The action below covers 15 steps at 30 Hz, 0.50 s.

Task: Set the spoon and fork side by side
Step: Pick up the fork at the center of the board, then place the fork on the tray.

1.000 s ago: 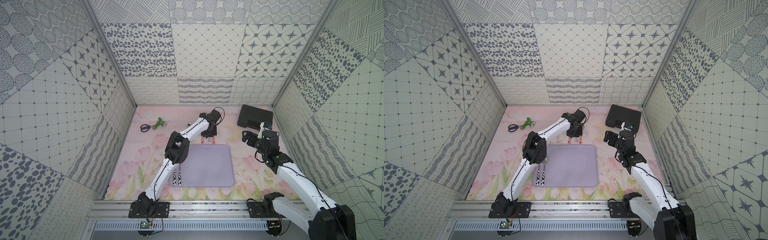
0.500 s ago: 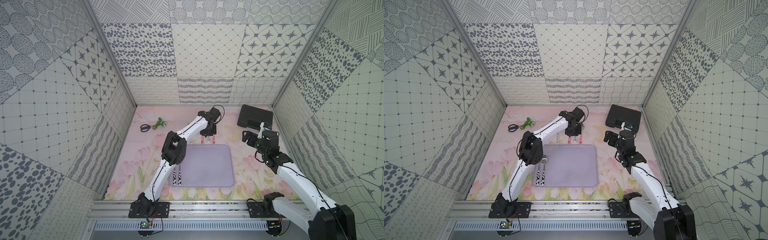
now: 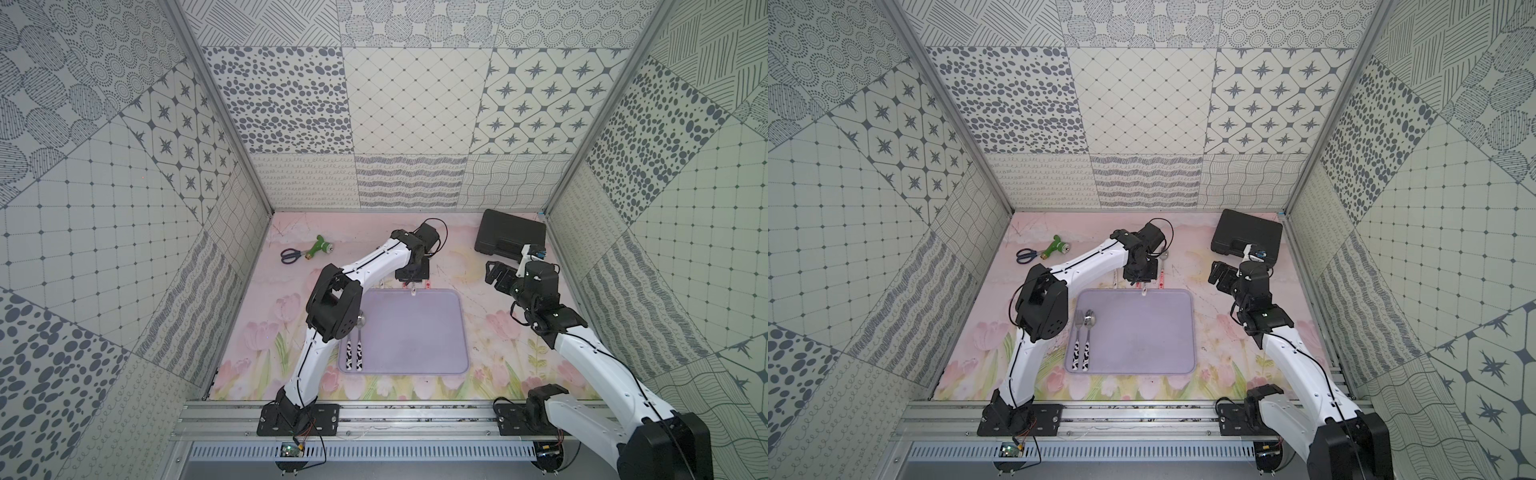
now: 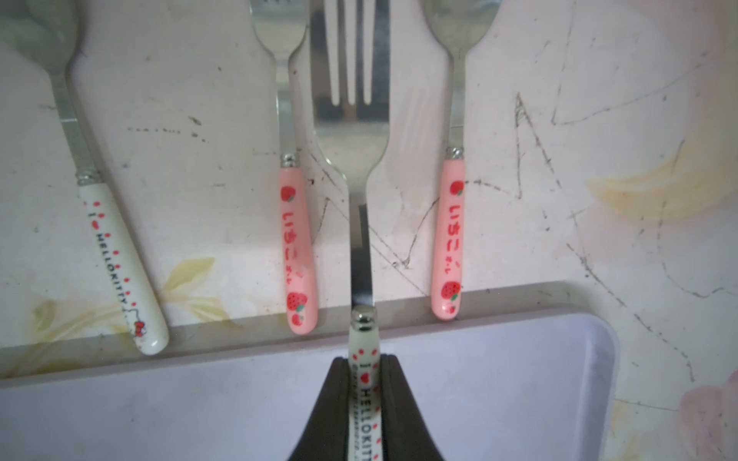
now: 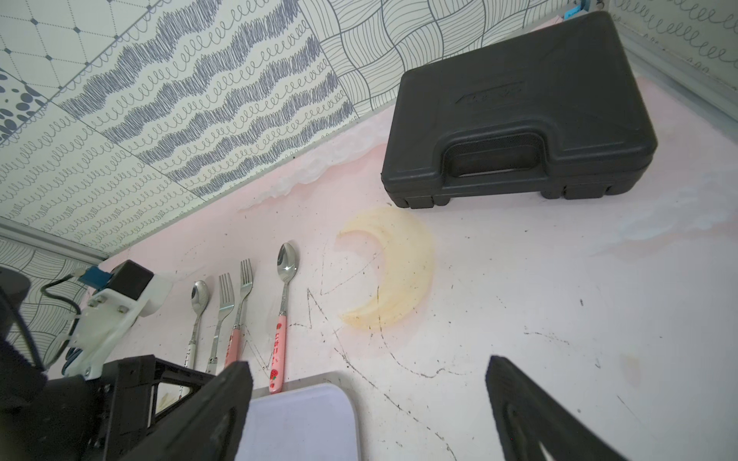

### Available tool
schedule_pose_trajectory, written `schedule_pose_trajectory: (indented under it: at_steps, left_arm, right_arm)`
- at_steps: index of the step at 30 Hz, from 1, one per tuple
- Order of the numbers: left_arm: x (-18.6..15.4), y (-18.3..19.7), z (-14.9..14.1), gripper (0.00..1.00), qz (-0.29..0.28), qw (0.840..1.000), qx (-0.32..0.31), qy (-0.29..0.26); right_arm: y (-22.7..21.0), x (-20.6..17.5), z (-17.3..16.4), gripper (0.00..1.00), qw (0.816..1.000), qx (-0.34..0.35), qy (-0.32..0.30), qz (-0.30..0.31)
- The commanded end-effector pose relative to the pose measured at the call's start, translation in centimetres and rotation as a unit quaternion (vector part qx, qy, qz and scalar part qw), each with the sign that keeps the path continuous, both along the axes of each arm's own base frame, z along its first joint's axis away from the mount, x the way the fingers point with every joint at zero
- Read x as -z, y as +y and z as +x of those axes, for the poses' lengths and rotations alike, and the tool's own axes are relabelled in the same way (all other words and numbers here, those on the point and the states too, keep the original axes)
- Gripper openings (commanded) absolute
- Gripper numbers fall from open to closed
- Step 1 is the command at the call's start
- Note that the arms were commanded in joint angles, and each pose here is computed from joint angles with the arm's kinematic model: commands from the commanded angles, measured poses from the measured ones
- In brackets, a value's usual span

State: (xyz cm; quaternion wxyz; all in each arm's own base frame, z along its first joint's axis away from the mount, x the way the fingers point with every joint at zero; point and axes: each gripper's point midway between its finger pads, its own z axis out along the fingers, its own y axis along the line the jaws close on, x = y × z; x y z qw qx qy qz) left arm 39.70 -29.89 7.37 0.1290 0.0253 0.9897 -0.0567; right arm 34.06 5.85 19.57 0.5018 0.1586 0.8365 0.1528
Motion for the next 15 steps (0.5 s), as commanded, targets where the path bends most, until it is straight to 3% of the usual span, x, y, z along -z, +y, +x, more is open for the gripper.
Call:
schedule_pose_trajectory:
  at_steps: [1, 15]
  left_arm:
    - [-0.5, 0.4, -1.3, 0.00, -0.011, 1.000, -0.017, -0.022]
    - [1.3, 3.1, -7.9, 0.00, -0.001, 0.999, -0.033, -0.011]
  right_arm:
    - [-0.1, -0.6, -0.1, 0.97, 1.000, 0.002, -0.018, -0.007]
    - [-0.6, -0.7, -0.2, 0.97, 1.000, 0.012, -0.020, -0.019]
